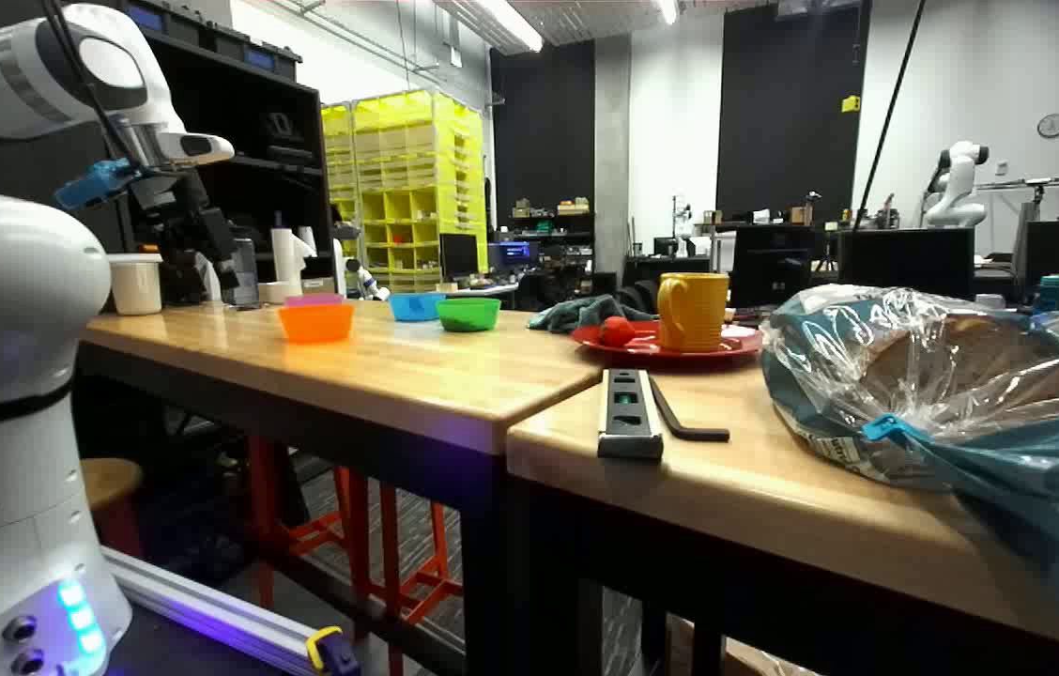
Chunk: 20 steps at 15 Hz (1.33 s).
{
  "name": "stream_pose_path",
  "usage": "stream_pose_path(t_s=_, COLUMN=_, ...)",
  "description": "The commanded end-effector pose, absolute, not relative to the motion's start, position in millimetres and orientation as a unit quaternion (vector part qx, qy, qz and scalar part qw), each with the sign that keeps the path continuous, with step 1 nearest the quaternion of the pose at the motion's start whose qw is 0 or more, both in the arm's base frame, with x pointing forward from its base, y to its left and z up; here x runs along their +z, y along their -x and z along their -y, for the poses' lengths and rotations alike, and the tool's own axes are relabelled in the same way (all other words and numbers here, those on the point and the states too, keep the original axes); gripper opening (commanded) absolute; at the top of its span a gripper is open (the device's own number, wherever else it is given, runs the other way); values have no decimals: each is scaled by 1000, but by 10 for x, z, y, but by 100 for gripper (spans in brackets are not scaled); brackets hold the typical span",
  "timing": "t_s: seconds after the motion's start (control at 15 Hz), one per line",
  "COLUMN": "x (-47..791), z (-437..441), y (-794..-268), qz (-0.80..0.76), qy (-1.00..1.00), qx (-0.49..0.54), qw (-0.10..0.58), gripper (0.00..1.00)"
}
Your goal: Move the black object to the left
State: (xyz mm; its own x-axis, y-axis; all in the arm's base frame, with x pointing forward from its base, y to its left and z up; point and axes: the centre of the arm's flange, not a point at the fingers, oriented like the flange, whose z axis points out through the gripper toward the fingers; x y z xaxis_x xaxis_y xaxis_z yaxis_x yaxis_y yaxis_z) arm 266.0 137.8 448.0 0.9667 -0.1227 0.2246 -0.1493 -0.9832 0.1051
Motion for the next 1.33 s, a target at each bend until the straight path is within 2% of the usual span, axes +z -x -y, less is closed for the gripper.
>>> stream_pose_path(t_s=0.0, x=4463, z=-1371, y=-2657, qz=69, qy=-990, qx=107, qw=62, gripper=100)
stream_pose_path(t_s=1.27, x=4427, z=-1365, y=-2661, qz=69, qy=-990, qx=102, qw=63, gripper=100)
